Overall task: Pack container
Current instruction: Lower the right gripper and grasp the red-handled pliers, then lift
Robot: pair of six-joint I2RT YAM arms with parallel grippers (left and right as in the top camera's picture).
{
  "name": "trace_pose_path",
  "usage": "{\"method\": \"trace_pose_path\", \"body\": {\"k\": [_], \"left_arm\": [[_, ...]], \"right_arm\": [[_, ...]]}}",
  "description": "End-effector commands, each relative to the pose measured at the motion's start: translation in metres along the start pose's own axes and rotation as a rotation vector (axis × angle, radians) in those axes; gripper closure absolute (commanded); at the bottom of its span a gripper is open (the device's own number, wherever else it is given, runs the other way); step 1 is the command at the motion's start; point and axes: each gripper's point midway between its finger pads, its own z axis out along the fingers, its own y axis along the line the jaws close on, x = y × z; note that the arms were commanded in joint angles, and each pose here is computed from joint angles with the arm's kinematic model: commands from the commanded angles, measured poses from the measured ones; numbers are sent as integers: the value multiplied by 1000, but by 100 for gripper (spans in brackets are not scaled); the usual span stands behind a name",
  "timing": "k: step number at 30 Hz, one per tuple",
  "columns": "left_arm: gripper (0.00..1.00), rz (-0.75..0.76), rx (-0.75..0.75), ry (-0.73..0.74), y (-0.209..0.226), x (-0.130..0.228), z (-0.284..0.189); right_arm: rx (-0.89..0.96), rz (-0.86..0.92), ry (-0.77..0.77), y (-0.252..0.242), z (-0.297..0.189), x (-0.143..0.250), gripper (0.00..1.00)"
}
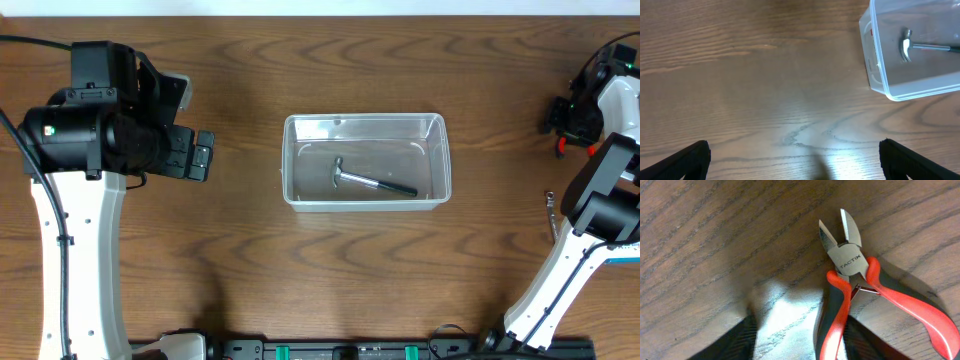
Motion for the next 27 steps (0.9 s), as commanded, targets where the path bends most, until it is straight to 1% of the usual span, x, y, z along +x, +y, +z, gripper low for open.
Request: {"method": "trace_pose_path", "body": {"k": [1, 5, 13, 16, 21, 27], "left_arm": [[2, -9, -12, -8, 1, -1, -3], [2, -9, -12, -8, 1, -1, -3], [2, -9, -12, -8, 1, -1, -3], [2, -8, -12, -8, 1, -1, -3], [2, -8, -12, -8, 1, -1, -3], [2, -8, -12, -8, 1, -1, -3]], "right_arm": [[-1, -9, 3, 3, 4, 0, 52], [7, 16, 0, 2, 4, -1, 60], [8, 35, 0, 2, 4, -1, 70], [25, 67, -1, -1, 4, -1, 76], [29, 95, -2, -2, 4, -1, 79], [38, 126, 4, -3, 4, 1, 89]]}}
